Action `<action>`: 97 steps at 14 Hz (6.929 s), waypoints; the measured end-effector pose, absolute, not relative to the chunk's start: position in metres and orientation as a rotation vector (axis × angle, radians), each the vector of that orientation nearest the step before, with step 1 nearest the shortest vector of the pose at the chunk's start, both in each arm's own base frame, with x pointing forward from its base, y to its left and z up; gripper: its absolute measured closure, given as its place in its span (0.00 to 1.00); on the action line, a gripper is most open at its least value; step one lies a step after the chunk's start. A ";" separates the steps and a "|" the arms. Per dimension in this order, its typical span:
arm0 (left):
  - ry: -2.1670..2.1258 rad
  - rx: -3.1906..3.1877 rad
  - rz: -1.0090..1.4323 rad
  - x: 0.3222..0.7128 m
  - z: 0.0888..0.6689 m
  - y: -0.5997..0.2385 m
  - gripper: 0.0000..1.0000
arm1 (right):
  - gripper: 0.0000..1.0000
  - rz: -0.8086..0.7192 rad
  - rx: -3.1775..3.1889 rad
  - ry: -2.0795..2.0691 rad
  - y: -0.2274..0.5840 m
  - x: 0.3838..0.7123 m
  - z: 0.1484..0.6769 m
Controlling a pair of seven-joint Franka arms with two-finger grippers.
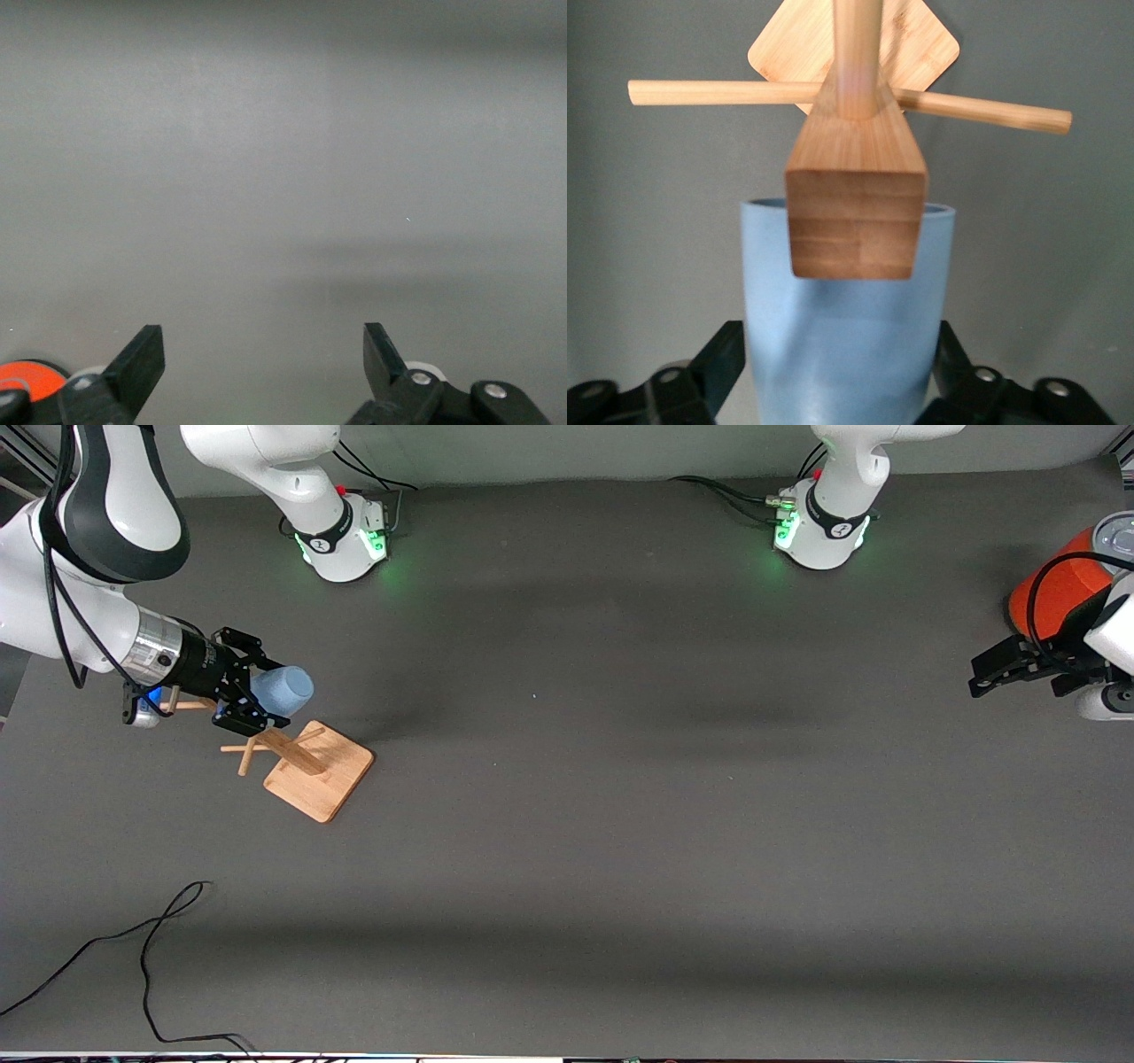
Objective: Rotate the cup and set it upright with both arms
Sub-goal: 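Close the right gripper around the blue cup's base on the peg, then pull the blue cup off the peg with the right gripper, then lay the blue cup on its side and open the right gripper, then move the left gripper to the cup while the right gripper withdraws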
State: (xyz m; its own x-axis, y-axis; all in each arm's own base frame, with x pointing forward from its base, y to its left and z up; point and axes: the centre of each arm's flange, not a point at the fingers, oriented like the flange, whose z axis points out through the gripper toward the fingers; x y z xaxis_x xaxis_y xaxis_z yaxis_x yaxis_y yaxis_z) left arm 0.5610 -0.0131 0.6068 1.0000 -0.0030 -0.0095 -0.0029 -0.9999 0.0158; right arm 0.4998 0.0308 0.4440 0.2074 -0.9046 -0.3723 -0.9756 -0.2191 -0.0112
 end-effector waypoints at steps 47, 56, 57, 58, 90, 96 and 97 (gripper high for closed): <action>-0.005 3.125 -0.013 0.561 0.607 -0.013 0.00 | 0.22 -0.012 -2.319 2.104 0.547 0.399 0.219; -0.005 3.126 -0.016 0.561 0.607 -0.013 0.00 | 0.19 0.049 -2.304 2.124 0.567 0.411 0.188; -0.005 3.126 -0.016 0.561 0.607 -0.013 0.00 | 0.11 0.052 -2.304 2.126 0.568 0.411 0.186; -0.005 3.125 -0.016 0.561 0.607 -0.013 0.00 | 0.01 0.050 -2.301 2.126 0.568 0.413 0.186; 0.307 3.264 -0.015 0.519 0.521 -0.340 0.00 | 0.00 -0.085 -2.921 0.746 0.183 0.614 0.581; 0.732 3.242 -0.009 0.539 0.443 -0.429 0.00 | 0.00 -0.152 -3.035 0.453 0.073 0.586 0.608; 0.738 3.255 -0.013 0.538 0.428 -0.442 0.00 | 0.00 -0.152 -3.043 0.441 0.056 0.584 0.608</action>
State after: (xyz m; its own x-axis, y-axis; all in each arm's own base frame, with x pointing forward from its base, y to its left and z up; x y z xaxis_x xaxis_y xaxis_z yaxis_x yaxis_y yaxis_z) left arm 0.5375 -0.4420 0.4285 0.9031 0.4279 0.0356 0.4264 -0.8841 -0.1913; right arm 0.5841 0.0556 0.6079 0.9541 -0.2862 0.0883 -0.2800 -0.9570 -0.0759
